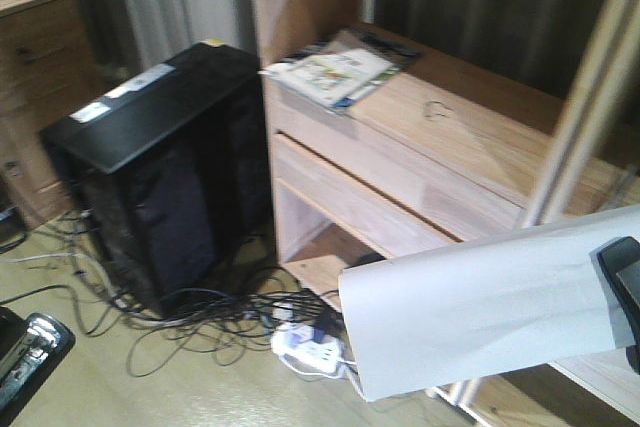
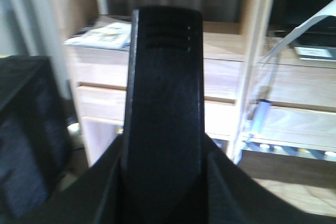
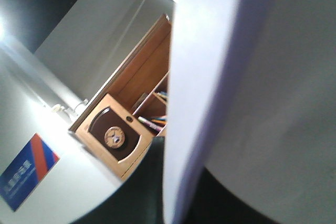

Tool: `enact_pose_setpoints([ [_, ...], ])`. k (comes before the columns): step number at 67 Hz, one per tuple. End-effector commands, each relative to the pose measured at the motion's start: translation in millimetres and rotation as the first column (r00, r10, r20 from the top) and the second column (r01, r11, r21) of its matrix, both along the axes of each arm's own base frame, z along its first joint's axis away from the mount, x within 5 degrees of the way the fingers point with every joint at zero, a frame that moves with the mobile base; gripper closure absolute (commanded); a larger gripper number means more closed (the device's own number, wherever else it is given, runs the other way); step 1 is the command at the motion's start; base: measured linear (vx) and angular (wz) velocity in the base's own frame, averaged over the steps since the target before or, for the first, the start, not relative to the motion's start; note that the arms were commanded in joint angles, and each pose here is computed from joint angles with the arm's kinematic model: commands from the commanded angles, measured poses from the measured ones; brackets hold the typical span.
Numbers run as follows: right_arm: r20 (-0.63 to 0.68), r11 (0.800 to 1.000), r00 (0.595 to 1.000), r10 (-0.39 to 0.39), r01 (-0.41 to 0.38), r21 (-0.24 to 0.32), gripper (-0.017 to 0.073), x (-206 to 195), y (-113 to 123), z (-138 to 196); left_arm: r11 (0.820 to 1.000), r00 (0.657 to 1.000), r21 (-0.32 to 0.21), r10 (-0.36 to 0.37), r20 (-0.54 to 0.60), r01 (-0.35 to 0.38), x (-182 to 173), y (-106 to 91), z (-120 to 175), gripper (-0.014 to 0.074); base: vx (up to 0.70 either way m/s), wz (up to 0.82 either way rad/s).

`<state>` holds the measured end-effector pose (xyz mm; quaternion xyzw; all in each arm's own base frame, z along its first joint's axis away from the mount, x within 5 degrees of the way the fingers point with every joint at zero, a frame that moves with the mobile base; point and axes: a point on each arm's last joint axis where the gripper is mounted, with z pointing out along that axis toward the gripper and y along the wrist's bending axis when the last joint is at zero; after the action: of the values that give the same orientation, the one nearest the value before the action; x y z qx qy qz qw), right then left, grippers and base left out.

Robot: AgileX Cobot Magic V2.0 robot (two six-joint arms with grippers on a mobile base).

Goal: Grab stapler and paper to desk for stapling
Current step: 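Turn the base away from the shelf toward the desk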

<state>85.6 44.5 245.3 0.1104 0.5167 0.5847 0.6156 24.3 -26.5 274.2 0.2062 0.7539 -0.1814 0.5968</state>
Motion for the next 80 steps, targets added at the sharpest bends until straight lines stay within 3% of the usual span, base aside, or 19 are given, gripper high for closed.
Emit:
enact_pose_setpoints([
  [1,0.047,1.0,0.999,0.01,-0.012,0.029,0.0568,-3.1,-0.5,2.7,0.996,0.994,-0.084,0.027,0.106,-0.018,1.7,1.0,19.6,0.0601,0.07,0.43],
  [80,0.047,1.0,0.999,0.01,-0.012,0.029,0.0568,-3.1,-0.5,2.7,0.996,0.994,-0.084,0.027,0.106,-0.018,1.7,1.0,19.6,0.0601,0.09,0.59],
])
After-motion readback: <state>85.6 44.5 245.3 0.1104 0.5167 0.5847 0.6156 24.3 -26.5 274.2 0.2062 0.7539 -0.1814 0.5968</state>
